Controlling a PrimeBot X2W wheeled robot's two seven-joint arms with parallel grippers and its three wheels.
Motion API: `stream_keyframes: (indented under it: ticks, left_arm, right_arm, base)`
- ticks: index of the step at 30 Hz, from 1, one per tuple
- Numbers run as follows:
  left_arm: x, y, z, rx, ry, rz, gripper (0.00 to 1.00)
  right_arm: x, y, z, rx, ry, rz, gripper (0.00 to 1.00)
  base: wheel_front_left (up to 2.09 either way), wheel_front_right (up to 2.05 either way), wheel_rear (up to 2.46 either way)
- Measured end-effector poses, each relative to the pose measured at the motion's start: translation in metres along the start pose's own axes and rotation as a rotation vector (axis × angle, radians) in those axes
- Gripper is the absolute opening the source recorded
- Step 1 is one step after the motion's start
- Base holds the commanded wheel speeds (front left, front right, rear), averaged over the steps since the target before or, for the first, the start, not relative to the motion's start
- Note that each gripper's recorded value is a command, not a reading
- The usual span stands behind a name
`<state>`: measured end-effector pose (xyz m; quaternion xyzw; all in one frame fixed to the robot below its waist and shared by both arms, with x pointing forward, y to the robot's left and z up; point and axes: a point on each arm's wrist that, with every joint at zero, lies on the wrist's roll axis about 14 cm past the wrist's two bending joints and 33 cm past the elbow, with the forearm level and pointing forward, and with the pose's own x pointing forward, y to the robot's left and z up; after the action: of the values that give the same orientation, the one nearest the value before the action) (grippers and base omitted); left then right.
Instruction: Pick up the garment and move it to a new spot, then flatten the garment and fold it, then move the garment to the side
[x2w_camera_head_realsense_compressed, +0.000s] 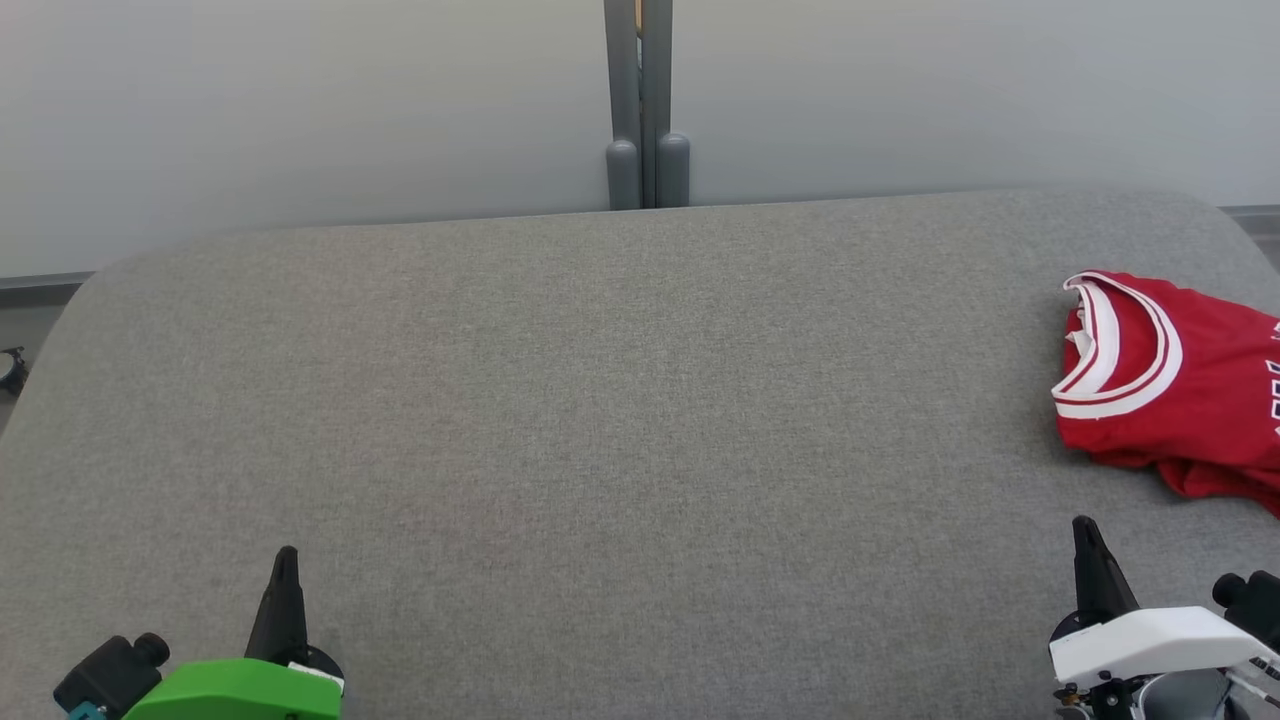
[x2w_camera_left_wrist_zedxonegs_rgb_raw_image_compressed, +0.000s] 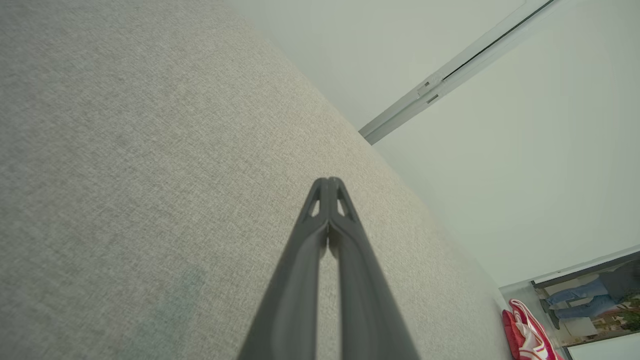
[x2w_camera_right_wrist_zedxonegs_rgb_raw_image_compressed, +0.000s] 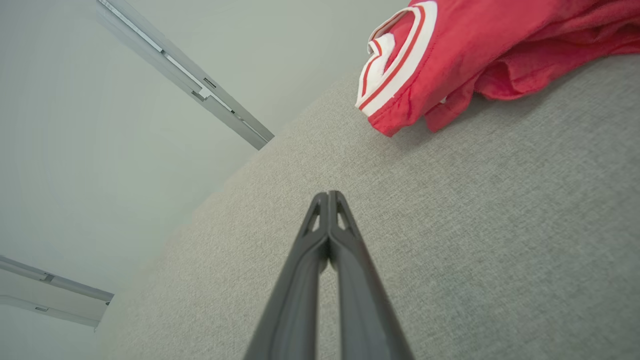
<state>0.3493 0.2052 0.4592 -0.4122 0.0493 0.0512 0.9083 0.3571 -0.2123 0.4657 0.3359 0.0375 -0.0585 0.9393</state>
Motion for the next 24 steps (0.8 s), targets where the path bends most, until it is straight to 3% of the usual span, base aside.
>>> stream_keyframes:
  ticks: [24]
  left_arm:
    - [0.011, -0.011, 0.01, -0.253, -0.003, -0.023, 0.0]
  right_arm:
    - [0.009, 0.011, 0.007, 0.319, 0.004, 0.025, 0.0]
  base:
    - [0.0, 0.0, 0.0]
